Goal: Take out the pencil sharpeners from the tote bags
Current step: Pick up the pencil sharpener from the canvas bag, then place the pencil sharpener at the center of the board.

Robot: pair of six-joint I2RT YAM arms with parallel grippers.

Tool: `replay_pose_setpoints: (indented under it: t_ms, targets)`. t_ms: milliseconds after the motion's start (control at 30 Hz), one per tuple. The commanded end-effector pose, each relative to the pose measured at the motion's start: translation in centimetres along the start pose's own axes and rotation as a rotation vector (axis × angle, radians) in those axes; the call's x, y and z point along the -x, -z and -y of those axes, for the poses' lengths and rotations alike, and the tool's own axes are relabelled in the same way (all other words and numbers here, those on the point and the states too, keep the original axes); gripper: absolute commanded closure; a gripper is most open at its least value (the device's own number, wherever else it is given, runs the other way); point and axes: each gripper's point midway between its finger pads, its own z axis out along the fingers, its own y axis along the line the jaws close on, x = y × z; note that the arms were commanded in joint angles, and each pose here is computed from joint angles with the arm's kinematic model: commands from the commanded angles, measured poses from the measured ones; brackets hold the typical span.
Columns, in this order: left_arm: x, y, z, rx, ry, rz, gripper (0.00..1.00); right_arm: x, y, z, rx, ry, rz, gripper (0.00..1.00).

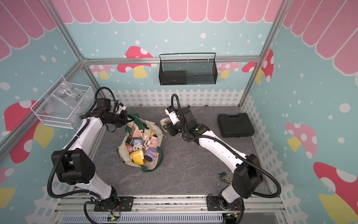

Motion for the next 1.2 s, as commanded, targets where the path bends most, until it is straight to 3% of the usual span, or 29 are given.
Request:
replay_pose_setpoints:
  t_ms: [0,333,633,1167]
  targets:
    - [1.6,1.5,1.3,-0.03,-0.055,0.079,1.0,-0.1,-0.9,2.5,0.016,-0.091,0.043,0.65]
    - [1.7,1.7,1.4,-0.032,-0.055,0.084,1.0,-3.8,-5.0,14.3,-0.044,-0.417,0.022,0.69]
    - [1.8,2.0,1.6,-0.033,-0.061,0.092,1.0,-5.2,-9.2,20.5,-0.029,-0.607,-0.005,0.69]
    - [1.9,2.2,1.5,-0.034,-0.058,0.099,1.0,-5.9,-14.4,22.7,0.088,-0.771,-0.041,0.68]
